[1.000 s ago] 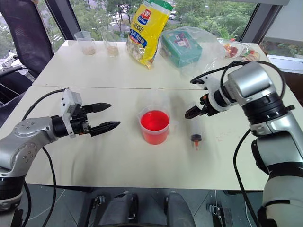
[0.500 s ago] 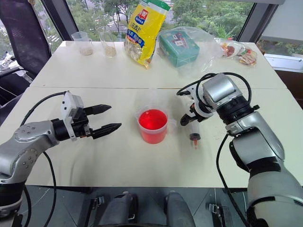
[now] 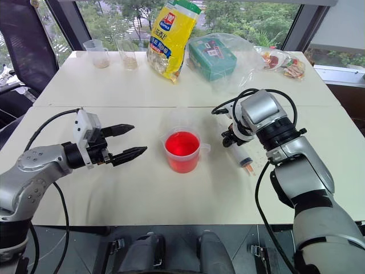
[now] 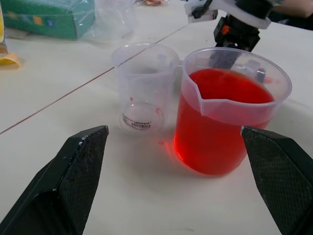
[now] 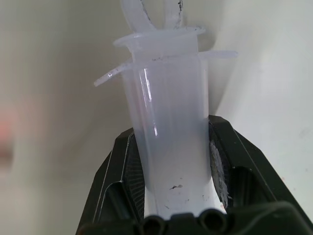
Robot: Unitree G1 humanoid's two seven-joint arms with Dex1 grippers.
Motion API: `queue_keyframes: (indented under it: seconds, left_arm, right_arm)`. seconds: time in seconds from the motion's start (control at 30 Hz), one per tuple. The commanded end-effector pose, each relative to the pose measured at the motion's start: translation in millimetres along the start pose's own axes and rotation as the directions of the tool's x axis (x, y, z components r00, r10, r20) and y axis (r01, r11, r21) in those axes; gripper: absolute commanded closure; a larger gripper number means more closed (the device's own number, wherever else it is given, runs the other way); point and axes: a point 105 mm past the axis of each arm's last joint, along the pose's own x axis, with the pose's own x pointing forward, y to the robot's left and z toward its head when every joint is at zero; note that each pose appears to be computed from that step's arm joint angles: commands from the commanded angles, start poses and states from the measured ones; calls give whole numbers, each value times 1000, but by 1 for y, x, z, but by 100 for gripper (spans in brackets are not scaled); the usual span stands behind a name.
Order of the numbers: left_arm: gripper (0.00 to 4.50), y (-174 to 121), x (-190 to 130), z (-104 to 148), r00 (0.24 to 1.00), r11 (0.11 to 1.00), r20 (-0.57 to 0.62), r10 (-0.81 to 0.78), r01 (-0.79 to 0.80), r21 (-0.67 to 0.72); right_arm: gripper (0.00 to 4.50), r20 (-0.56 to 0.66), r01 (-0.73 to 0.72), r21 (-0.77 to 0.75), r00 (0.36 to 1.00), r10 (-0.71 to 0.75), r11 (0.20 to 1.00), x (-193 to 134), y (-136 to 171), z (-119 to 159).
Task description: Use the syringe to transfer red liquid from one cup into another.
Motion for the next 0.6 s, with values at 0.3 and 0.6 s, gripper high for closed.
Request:
queue_keyframes:
  seconds: [0.3, 0.6]
  left_arm:
    - [0, 22, -3, 33, 998, 997, 60, 6, -10, 73]
    - [0, 32, 6, 67, 991, 996, 114, -73, 66, 65]
  right_arm:
    - [309, 831, 114, -263, 532, 164, 958, -135, 22, 86]
    - [309, 856, -5, -515, 49, 514, 857, -173, 103, 54]
